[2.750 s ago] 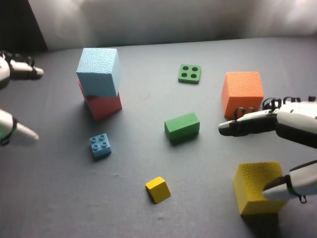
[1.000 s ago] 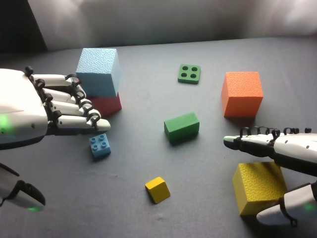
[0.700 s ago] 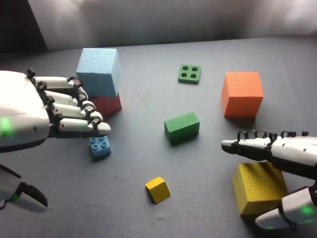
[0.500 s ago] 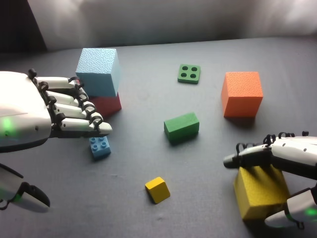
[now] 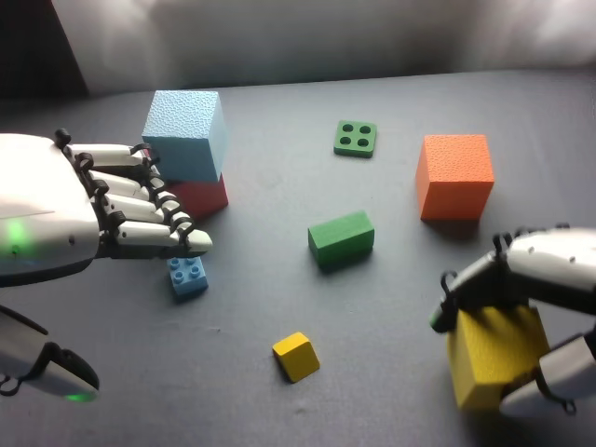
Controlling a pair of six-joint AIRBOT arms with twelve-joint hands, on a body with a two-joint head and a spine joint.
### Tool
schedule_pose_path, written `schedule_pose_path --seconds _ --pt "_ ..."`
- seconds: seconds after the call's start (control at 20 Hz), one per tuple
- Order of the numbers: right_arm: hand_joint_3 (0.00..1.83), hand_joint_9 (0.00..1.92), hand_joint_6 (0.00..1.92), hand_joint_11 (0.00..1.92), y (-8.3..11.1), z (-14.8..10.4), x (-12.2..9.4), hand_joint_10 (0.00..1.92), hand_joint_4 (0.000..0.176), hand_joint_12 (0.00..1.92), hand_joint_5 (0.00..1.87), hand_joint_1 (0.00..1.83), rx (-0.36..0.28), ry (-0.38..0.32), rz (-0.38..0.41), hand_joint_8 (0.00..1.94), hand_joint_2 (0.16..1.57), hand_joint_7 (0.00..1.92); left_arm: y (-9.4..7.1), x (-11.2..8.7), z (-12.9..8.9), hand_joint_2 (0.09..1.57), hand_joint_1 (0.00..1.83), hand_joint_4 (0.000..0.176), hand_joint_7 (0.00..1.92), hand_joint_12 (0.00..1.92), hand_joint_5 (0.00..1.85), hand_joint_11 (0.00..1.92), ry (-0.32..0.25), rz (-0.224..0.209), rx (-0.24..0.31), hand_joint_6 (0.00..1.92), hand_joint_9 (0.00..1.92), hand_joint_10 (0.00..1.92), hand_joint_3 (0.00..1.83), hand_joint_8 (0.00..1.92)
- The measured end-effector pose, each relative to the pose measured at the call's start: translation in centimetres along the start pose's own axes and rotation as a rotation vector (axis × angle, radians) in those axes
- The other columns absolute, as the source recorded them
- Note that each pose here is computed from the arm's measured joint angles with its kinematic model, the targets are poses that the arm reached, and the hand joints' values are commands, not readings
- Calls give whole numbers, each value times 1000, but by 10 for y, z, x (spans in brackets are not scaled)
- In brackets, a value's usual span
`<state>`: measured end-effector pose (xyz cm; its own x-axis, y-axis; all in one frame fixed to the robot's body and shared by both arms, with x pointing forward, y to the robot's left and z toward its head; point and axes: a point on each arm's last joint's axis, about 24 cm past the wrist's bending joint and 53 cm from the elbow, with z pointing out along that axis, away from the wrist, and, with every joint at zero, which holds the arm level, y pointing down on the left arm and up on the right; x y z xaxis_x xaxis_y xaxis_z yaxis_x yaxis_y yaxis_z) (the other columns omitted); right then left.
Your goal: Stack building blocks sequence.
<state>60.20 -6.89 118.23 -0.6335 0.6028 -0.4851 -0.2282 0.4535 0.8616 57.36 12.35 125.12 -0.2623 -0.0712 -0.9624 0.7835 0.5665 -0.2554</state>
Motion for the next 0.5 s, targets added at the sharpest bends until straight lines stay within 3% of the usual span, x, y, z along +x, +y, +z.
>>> schedule_pose_path --seconds 0.15,0.35,0.5 --pt "1 1019 624 756 29 2 -13 1070 0 1101 1087 1395 -72 -21 -70 712 1051 1152 0 0 0 963 482 0 340 704 251 0 -1 -1 0 8 329 5 2 4" --pt "0 1003 674 755 83 2 -50 1114 0 1148 1049 1394 -166 -92 -228 698 1059 1157 0 0 0 959 478 0 329 705 252 0 -1 -2 0 1 322 1 0 0" --pt "0 1002 719 750 99 8 -66 1091 0 1145 1040 1393 -179 -100 -269 685 1059 1163 0 0 0 950 488 0 328 743 263 0 -1 -1 -2 4 329 6 0 4"
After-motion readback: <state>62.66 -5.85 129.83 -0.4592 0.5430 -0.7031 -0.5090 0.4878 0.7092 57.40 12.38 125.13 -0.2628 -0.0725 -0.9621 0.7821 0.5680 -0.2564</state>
